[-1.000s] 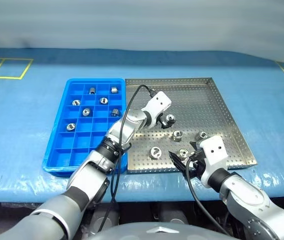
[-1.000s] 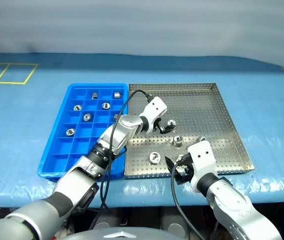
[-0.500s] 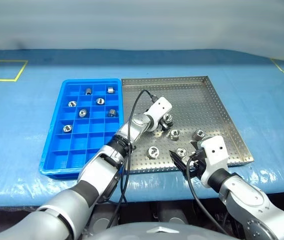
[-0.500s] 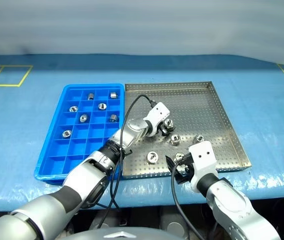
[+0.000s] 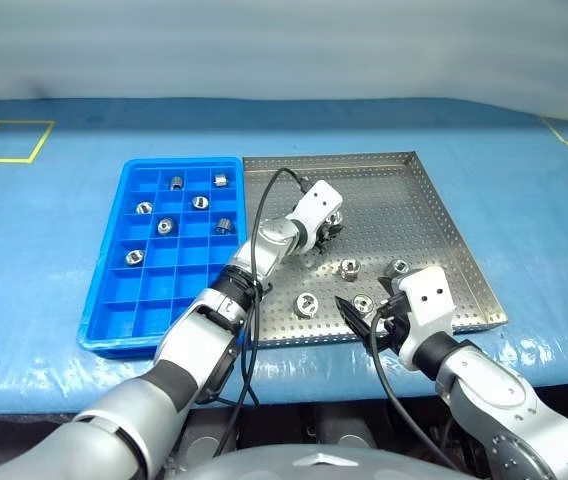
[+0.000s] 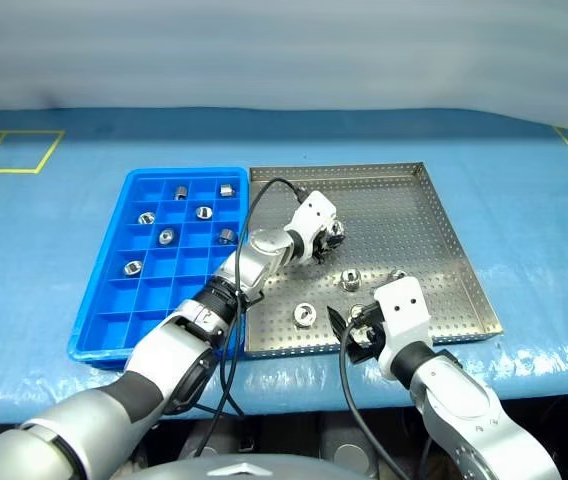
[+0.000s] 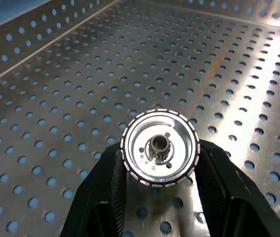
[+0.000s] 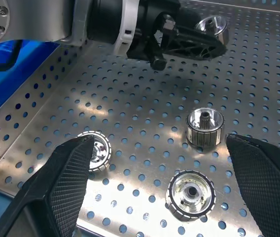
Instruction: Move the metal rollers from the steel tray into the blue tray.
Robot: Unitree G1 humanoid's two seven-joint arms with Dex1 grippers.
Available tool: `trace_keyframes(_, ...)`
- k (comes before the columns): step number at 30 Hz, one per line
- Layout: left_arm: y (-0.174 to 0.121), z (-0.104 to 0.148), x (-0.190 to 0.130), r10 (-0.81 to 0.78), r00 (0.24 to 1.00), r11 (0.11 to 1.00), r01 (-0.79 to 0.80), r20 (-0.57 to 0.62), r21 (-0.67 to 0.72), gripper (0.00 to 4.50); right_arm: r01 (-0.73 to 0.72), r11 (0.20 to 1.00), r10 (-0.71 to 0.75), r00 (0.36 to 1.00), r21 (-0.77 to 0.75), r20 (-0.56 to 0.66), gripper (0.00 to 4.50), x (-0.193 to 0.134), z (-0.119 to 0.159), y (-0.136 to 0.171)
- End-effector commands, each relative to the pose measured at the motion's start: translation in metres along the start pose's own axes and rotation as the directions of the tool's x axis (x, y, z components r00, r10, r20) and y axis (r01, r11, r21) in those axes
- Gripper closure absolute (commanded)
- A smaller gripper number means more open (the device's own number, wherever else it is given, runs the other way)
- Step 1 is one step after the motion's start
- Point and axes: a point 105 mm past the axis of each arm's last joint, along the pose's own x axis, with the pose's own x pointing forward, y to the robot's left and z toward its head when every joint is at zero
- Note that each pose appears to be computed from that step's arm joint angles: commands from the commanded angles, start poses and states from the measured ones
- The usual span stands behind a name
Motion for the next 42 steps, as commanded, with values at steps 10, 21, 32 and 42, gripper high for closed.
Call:
trace_keyframes(10, 0.056, 0.061, -0.105, 0.245, 0.916, 0.958, -0.279, 0.318, 0.067, 2.83, -0.233, 0.963, 0.241, 0.97, -0.136, 0.043, 0.0, 0.033, 0.028, 0.026)
trace_keyframes(21, 0.063, 0.008, -0.197, 0.428, 0.895, 0.897, -0.438, 0.128, 0.061, 2.83, -0.451, 0.864, 0.462, 0.887, -0.224, -0.002, 0.0, 0.056, 0.033, 0.056)
trace_keyframes(32, 0.06, -0.044, -0.236, 0.531, 0.845, 0.845, -0.534, -0.064, -0.041, 2.83, -0.539, 0.797, 0.557, 0.831, -0.274, -0.015, 0.0, 0.068, 0.038, 0.07)
trace_keyframes(42, 0.05, -0.078, -0.23, 0.452, 0.861, 0.88, -0.474, -0.231, -0.042, 2.83, -0.505, 0.823, 0.523, 0.852, -0.261, -0.001, 0.0, 0.064, 0.036, 0.066)
